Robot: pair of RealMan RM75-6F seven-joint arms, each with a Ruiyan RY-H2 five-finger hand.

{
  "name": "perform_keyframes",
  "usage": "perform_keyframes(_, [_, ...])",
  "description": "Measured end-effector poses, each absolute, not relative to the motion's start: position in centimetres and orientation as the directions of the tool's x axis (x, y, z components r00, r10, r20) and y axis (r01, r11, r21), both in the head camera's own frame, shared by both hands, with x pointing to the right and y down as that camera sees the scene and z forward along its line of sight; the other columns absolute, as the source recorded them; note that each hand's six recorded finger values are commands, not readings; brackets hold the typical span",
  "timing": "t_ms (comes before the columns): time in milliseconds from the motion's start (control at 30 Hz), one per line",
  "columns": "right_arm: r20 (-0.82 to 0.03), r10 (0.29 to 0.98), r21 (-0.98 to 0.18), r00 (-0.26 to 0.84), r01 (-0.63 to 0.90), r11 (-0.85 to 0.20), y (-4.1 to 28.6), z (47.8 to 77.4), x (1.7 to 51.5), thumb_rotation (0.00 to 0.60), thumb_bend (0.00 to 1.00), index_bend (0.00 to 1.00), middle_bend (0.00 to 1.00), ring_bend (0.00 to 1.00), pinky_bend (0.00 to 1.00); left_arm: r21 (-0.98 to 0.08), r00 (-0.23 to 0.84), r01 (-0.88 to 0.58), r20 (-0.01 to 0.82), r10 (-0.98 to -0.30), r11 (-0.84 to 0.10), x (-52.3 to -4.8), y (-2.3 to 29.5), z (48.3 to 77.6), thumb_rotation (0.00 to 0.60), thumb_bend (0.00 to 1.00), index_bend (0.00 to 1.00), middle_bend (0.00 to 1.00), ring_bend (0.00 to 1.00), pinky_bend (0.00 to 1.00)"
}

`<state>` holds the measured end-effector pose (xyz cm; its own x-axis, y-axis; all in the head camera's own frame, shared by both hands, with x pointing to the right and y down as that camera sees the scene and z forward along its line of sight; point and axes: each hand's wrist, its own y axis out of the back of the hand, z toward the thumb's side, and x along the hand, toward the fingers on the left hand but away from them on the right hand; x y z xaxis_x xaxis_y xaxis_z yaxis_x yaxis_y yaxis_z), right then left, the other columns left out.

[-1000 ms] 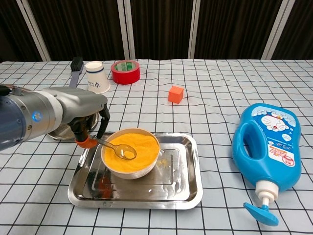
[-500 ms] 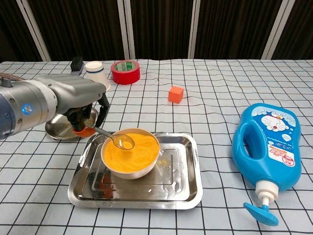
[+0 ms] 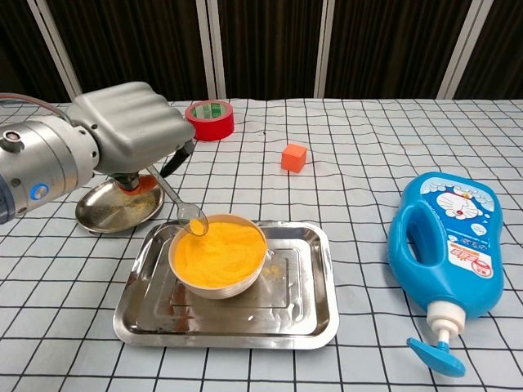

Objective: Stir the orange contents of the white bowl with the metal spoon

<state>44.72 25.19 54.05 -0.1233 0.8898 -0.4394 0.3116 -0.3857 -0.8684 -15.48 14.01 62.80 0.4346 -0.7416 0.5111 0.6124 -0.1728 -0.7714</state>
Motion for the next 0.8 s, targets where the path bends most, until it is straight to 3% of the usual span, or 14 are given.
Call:
perform_keyframes(167, [-0.440, 0.890, -0.868, -0.123, 0.315, -0.385, 25.2, 54.0, 44.7, 0.600, 0.20, 0.00, 0.00, 0.00, 0.00, -0.723, 0.601, 0.674, 0.418, -0.681, 0.151, -13.7, 14.2, 62.4, 0.600, 0.68, 0.84, 1.00, 1.00, 1.00])
perform_keyframes(300, [-0.439, 0.890, -0.867, -0.125, 0.319, -0.383, 25.2, 54.0, 44.8, 0.600, 0.20, 0.00, 0.00, 0.00, 0.00, -0.653, 0.696, 0.671, 0.392, -0.602, 0.350, -12.4, 14.6, 62.6, 0.600, 0.68, 0.84, 1.00, 1.00, 1.00])
perform_keyframes(500, [-0.440, 0.889, -0.865, -0.124, 0.324, -0.382, 25.2, 54.0, 44.7, 0.600, 0.20, 0.00, 0.00, 0.00, 0.00, -0.609, 0.761, 0.636, 0.394, -0.515, 0.474, -10.9, 15.6, 63.0, 0.600, 0.68, 0.84, 1.00, 1.00, 1.00])
perform_keyframes(800, [-0.442, 0.888, -0.863, -0.124, 0.327, -0.384, 25.2, 54.0, 44.7, 0.600, 0.20, 0.00, 0.00, 0.00, 0.00, -0.568, 0.772, 0.631, 0.397, -0.496, 0.528, -10.7, 15.6, 63.3, 0.600, 0.67, 0.84, 1.00, 1.00, 1.00])
